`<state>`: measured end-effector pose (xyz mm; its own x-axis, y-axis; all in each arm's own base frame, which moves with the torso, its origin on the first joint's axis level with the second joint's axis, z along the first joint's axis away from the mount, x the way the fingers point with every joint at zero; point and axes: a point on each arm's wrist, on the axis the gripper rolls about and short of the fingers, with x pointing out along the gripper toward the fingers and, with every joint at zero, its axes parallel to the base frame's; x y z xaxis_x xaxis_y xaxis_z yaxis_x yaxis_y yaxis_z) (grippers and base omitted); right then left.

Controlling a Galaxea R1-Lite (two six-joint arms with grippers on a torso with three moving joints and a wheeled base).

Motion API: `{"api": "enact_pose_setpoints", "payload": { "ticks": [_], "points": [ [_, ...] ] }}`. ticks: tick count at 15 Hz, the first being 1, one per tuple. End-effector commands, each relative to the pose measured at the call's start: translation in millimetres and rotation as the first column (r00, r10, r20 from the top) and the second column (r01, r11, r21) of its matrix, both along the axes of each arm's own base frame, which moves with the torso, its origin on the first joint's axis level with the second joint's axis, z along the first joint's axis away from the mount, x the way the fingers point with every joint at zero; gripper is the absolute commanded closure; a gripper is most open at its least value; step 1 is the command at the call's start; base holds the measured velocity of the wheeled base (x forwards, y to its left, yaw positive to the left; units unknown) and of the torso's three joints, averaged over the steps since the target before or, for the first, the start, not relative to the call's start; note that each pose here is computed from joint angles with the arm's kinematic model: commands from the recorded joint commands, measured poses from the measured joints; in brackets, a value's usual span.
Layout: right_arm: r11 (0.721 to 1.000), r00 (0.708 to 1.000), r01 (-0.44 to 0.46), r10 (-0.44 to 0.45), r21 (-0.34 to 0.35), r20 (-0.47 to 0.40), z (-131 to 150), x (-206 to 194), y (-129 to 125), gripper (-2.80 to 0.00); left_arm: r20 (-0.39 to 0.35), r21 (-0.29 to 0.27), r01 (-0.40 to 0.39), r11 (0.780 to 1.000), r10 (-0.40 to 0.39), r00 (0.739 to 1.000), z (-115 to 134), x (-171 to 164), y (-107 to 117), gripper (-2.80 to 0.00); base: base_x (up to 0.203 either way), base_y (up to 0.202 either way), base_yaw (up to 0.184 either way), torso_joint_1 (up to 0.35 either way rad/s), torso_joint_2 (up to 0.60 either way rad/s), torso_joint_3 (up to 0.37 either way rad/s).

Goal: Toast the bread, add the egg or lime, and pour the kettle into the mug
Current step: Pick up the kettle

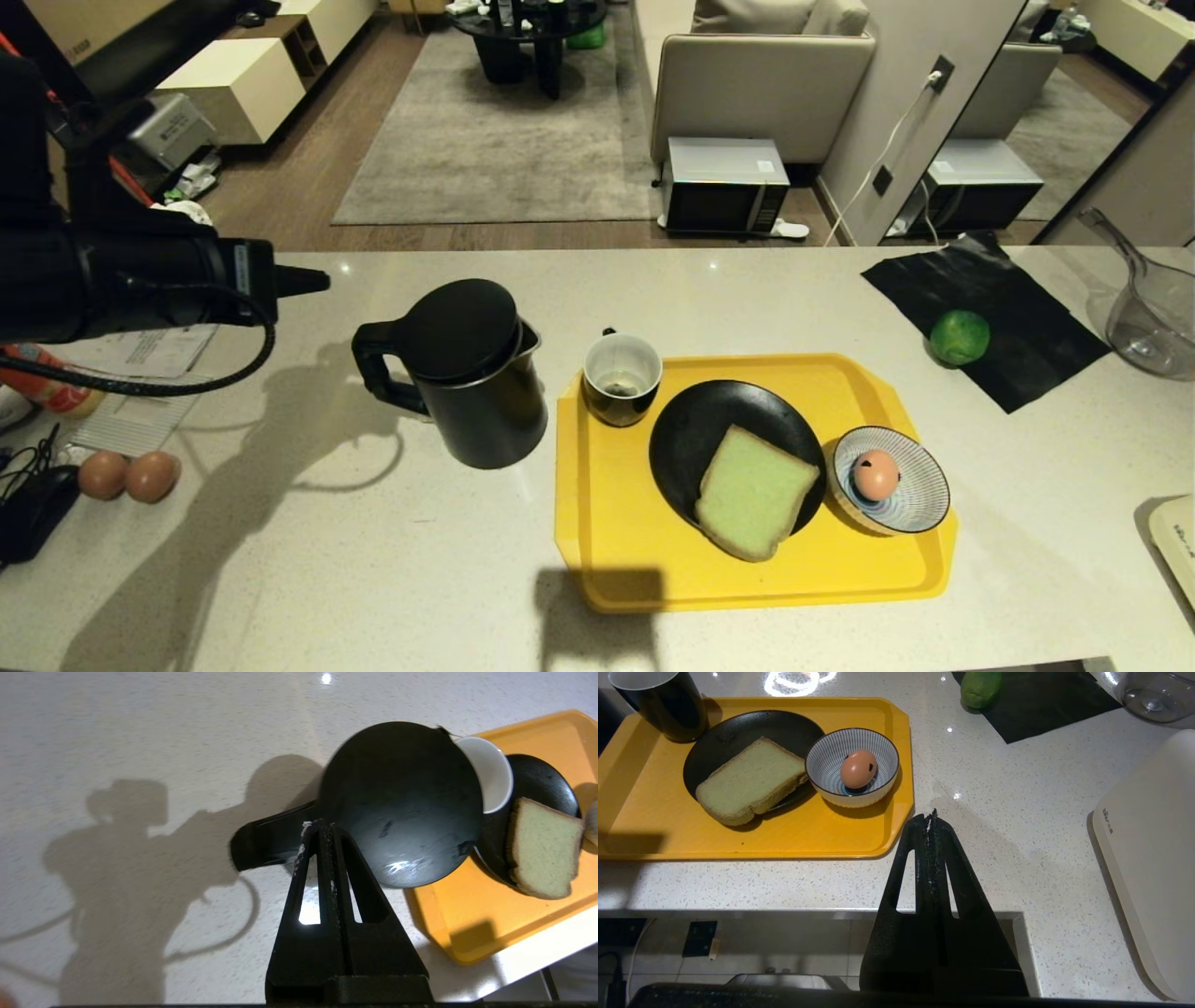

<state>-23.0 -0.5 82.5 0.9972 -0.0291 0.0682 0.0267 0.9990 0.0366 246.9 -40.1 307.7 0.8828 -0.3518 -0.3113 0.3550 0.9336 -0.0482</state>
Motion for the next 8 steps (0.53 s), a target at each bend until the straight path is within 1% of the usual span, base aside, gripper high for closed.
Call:
{"api": "enact_pose_setpoints", "payload": {
  "ticks": [1, 3, 5, 8],
  "points": [
    [1.0, 1.0, 0.0, 0.0, 0.0, -0.027, -7, 2, 0, 0.0, -0.028, 0.004, 0.058, 0.998, -0.058, 0.998, -6, 15, -19, 0.0, 0.0, 0.0, 0.0, 0.0, 0.0, 0.0],
    [1.0, 1.0, 0.0, 0.0, 0.0, -0.027, -7, 2, 0, 0.0, -0.023, 0.001, 0.113, 0.994, -0.113, 0.993, -3, 11, -34, 0.0, 0.0, 0.0, 0.0, 0.0, 0.0, 0.0],
    [1.0, 1.0, 0.0, 0.0, 0.0, -0.027, -7, 2, 0, 0.0, -0.039, 0.005, 0.161, 0.987, -0.161, 0.986, -3, 3, -47, 0.0, 0.0, 0.0, 0.0, 0.0, 0.0, 0.0],
    [1.0, 1.0, 0.0, 0.0, 0.0, -0.027, -7, 2, 0, 0.0, -0.065, 0.012, 0.166, 0.986, -0.165, 0.984, -10, 11, -50, 0.0, 0.0, 0.0, 0.0, 0.0, 0.0, 0.0]
  ]
}}
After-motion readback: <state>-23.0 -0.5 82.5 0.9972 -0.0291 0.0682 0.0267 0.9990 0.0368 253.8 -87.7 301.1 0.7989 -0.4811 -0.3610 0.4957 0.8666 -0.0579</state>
